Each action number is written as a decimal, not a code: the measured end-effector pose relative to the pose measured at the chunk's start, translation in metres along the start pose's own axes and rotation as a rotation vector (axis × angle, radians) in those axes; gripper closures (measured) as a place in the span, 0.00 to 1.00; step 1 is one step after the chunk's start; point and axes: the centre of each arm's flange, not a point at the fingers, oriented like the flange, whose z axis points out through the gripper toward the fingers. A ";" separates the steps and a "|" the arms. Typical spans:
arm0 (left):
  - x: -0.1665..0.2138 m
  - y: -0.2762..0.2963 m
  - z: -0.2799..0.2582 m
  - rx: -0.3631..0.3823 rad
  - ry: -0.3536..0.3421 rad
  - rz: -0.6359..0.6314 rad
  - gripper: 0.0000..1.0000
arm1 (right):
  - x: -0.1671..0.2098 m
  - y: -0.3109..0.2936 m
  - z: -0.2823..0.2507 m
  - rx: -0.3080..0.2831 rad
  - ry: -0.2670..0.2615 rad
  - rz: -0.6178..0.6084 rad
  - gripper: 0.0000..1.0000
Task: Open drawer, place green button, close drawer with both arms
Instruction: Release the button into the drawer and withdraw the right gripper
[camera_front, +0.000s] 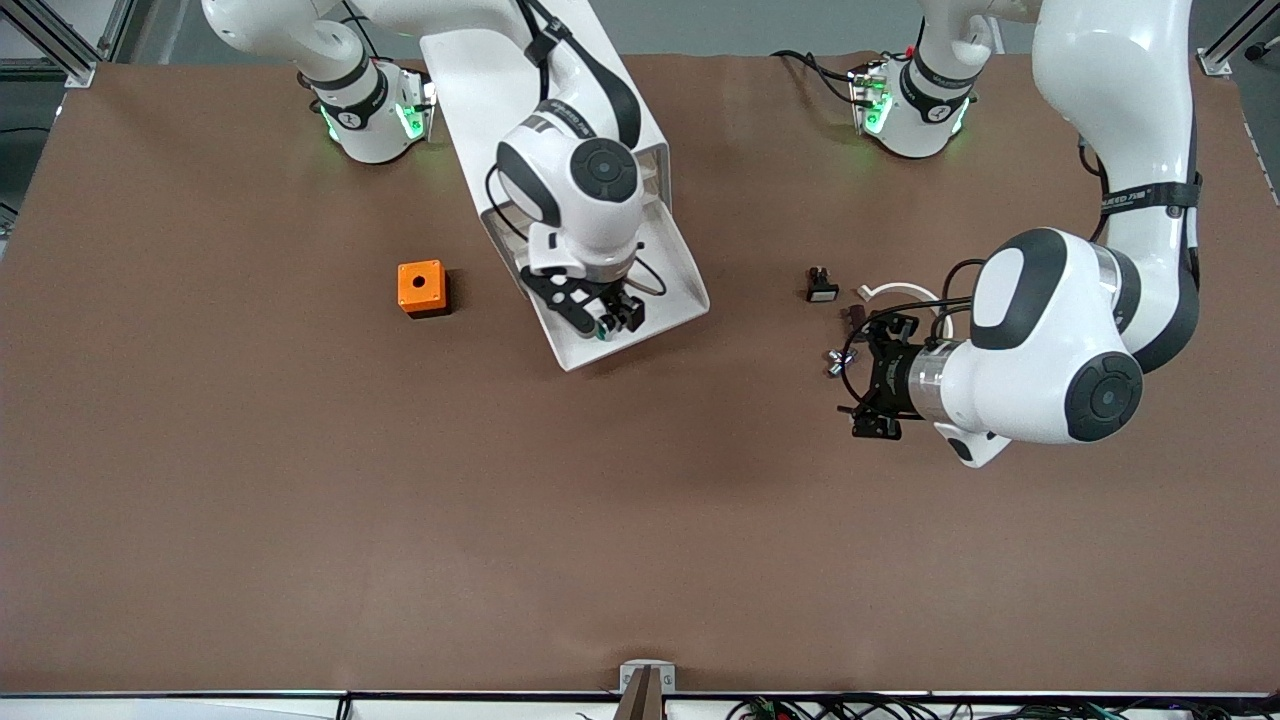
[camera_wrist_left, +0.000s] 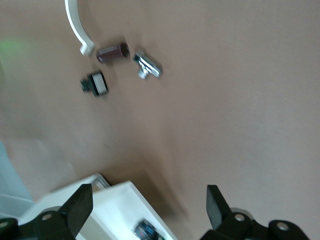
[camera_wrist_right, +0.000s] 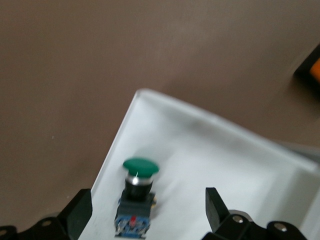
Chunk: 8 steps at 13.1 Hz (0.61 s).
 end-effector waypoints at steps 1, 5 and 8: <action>0.005 -0.001 0.005 0.021 0.021 0.021 0.00 | 0.036 0.013 -0.019 -0.009 -0.007 -0.053 0.00; 0.019 0.009 0.060 0.129 0.165 0.033 0.00 | 0.167 0.090 -0.076 -0.024 -0.048 -0.244 0.00; 0.020 0.020 0.090 0.157 0.201 0.060 0.00 | 0.244 0.152 -0.096 -0.020 -0.079 -0.367 0.00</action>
